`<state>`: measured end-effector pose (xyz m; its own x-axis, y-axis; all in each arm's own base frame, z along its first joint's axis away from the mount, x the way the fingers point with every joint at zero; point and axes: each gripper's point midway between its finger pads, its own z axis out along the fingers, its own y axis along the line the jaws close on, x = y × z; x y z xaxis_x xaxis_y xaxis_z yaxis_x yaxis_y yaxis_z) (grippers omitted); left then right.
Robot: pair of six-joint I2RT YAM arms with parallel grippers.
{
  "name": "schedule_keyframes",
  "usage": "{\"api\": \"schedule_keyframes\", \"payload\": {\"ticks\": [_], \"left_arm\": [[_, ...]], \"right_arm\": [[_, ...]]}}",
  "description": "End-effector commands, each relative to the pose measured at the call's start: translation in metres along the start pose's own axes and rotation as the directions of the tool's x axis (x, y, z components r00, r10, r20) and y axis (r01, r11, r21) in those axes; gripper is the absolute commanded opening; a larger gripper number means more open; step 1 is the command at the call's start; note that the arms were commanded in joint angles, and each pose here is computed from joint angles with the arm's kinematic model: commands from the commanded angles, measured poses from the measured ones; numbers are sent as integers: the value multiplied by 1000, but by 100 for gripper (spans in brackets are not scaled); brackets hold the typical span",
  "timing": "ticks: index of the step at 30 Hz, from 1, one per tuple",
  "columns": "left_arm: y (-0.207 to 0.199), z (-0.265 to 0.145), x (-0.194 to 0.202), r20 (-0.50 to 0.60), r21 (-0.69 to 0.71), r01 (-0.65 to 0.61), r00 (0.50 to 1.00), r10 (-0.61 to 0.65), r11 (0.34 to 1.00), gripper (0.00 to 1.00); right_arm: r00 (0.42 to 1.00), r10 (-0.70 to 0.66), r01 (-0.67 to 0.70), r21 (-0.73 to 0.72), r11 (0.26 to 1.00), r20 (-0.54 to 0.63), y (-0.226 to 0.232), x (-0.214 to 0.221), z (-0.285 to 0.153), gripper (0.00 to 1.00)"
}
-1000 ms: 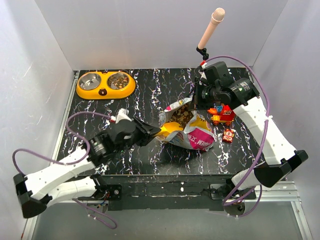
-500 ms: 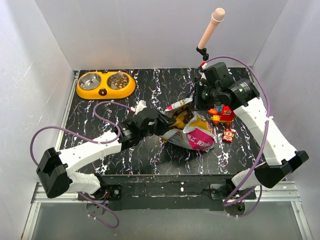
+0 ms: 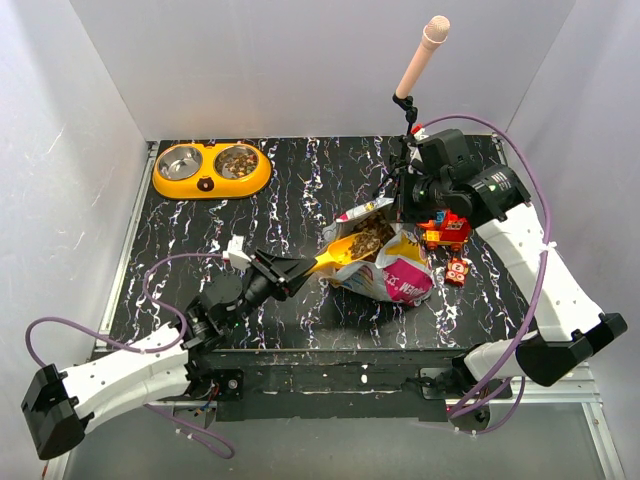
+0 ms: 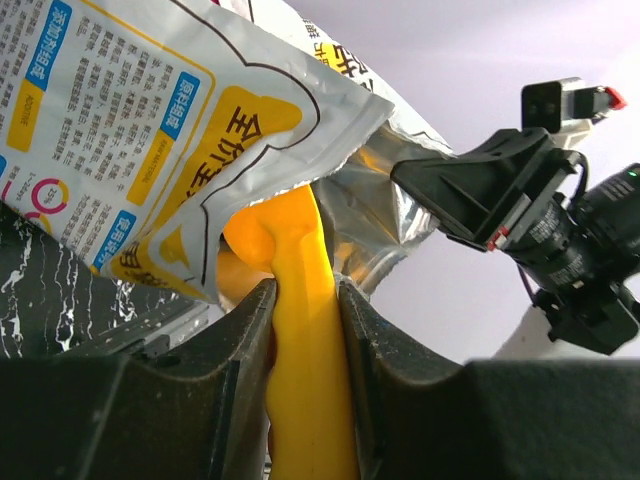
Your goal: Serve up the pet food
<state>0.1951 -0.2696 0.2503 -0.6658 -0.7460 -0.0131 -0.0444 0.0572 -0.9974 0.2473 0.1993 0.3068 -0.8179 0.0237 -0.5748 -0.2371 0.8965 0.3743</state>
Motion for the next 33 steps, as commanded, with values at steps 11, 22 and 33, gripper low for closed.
{"api": "schedule_keyframes", "payload": {"ticks": [11, 22, 33], "left_arm": [[-58, -20, -7, 14, 263, 1, 1000, -5, 965, 0], [-62, -11, -13, 53, 290, -11, 999, -5, 957, 0], [-53, 3, -10, 56, 122, -59, 997, 53, 991, 0]], "right_arm": [[976, -33, 54, -94, 994, 213, 24, -50, -49, 1], [977, -9, 38, -134, 990, 211, 31, -49, -54, 1], [978, -12, 41, -134, 990, 210, 32, -50, -52, 1]]}}
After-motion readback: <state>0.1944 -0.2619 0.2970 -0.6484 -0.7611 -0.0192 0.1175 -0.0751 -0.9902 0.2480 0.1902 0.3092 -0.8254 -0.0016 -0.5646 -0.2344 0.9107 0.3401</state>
